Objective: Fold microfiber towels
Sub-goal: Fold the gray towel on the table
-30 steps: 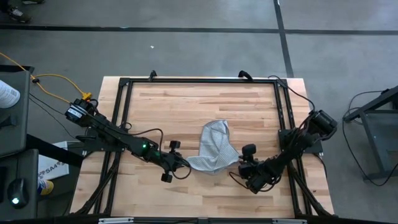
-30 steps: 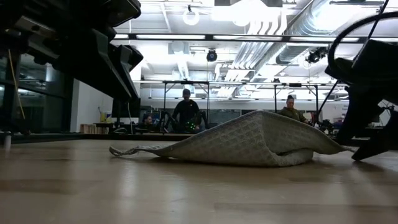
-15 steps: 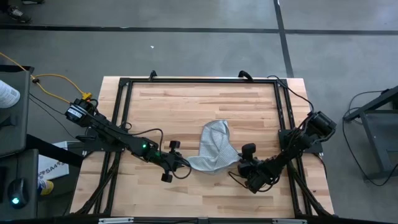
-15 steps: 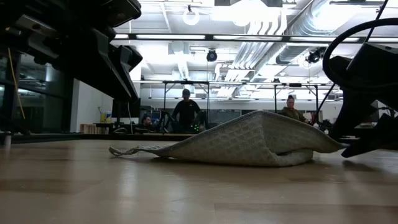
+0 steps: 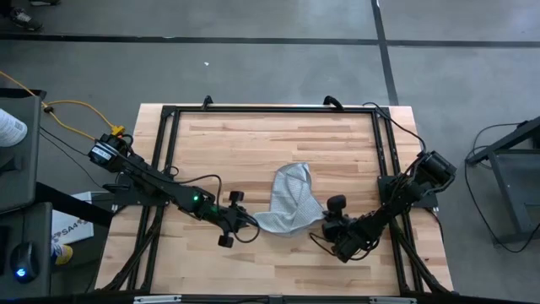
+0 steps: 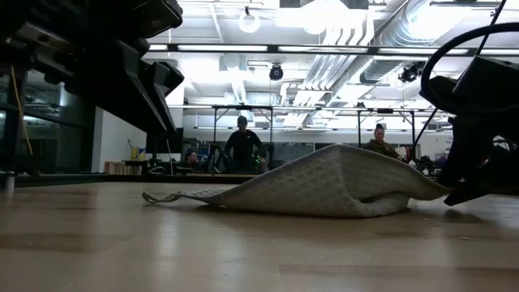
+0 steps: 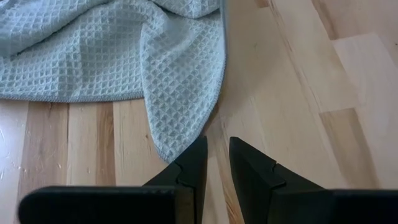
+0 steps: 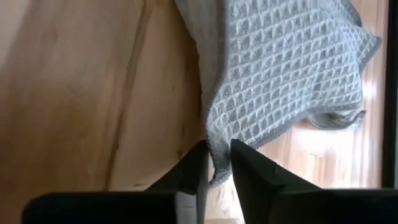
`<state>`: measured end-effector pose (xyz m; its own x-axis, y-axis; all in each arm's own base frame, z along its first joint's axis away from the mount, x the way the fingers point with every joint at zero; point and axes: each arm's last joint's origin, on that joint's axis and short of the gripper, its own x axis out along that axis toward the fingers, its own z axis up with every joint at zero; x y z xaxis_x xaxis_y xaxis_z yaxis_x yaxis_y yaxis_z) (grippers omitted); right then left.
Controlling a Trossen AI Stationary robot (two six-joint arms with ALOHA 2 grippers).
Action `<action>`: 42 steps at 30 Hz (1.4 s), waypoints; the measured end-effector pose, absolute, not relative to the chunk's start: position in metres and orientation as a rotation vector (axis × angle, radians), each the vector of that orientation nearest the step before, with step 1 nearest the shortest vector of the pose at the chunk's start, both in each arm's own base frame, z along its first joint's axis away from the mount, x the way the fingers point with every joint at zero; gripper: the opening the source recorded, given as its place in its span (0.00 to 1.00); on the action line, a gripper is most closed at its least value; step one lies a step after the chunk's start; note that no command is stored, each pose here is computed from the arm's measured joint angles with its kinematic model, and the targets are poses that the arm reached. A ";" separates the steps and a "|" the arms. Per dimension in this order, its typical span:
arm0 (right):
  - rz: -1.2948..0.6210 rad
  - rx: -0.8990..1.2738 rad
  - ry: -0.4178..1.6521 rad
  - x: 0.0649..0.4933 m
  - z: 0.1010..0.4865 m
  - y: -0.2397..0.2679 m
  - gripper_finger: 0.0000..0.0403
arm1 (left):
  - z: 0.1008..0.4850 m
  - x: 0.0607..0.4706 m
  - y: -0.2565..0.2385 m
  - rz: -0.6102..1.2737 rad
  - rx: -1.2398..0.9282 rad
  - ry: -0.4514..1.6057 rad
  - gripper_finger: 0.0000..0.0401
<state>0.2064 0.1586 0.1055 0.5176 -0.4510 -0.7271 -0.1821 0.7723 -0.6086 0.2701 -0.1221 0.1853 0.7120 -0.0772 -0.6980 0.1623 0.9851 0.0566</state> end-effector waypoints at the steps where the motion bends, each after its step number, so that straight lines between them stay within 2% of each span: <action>1: -0.177 -0.694 1.031 0.207 0.106 0.159 0.12 | 0.185 0.270 -0.122 -0.133 0.119 0.775 0.17; 10: -0.175 -0.686 1.018 0.208 0.106 0.160 0.01 | 0.184 0.269 -0.123 -0.172 0.107 0.794 0.17; 18: -0.175 -0.685 1.017 0.208 0.106 0.160 0.01 | 0.180 0.267 -0.122 -0.189 0.152 0.833 0.17; 28: -0.171 -0.661 0.994 0.210 0.107 0.162 0.01 | 0.147 0.280 -0.127 -0.188 0.279 0.866 0.17; 42: -0.169 -0.645 0.982 0.212 0.107 0.163 0.01 | 0.142 0.284 -0.125 -0.113 0.396 0.834 0.17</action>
<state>0.2115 0.1630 0.1069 0.5587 -0.4138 -0.7187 -0.1491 0.8024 -0.5779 0.2844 -0.1252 0.1424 0.6705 0.0559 -0.7398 0.2513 0.9211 0.2974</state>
